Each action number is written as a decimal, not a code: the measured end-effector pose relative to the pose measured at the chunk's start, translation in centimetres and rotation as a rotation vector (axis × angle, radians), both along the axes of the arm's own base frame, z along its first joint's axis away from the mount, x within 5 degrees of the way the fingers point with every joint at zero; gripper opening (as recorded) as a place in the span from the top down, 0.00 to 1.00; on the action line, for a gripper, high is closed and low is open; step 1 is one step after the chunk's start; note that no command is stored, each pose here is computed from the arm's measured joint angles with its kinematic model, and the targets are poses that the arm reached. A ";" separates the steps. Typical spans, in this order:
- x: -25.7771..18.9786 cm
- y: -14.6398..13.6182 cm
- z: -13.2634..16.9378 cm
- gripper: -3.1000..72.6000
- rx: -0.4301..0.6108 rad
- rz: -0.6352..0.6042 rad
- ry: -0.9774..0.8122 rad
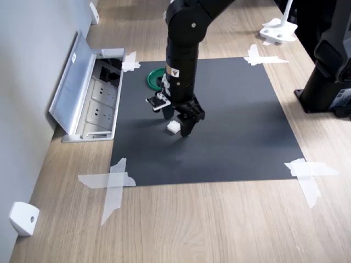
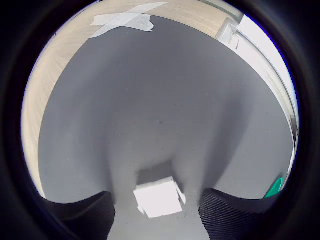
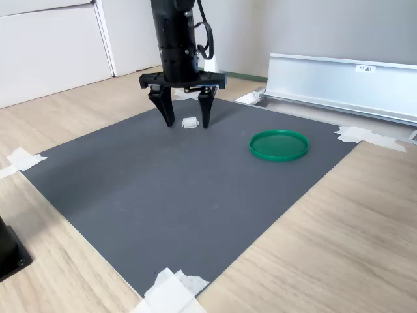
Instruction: Grasp a white terminal and put it on the green lid.
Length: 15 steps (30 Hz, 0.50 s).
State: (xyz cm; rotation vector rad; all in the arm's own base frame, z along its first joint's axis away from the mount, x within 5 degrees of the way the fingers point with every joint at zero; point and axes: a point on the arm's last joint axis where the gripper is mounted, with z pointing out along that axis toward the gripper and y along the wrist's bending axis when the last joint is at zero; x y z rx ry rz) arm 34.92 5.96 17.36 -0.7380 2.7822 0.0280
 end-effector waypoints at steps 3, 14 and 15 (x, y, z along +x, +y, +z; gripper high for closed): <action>0.1 0.1 0.0 0.02 0.010 -0.011 -0.004; 0.3 0.1 -0.1 0.49 0.018 -0.020 -0.017; 0.3 0.1 -0.1 0.53 0.018 -0.020 -0.017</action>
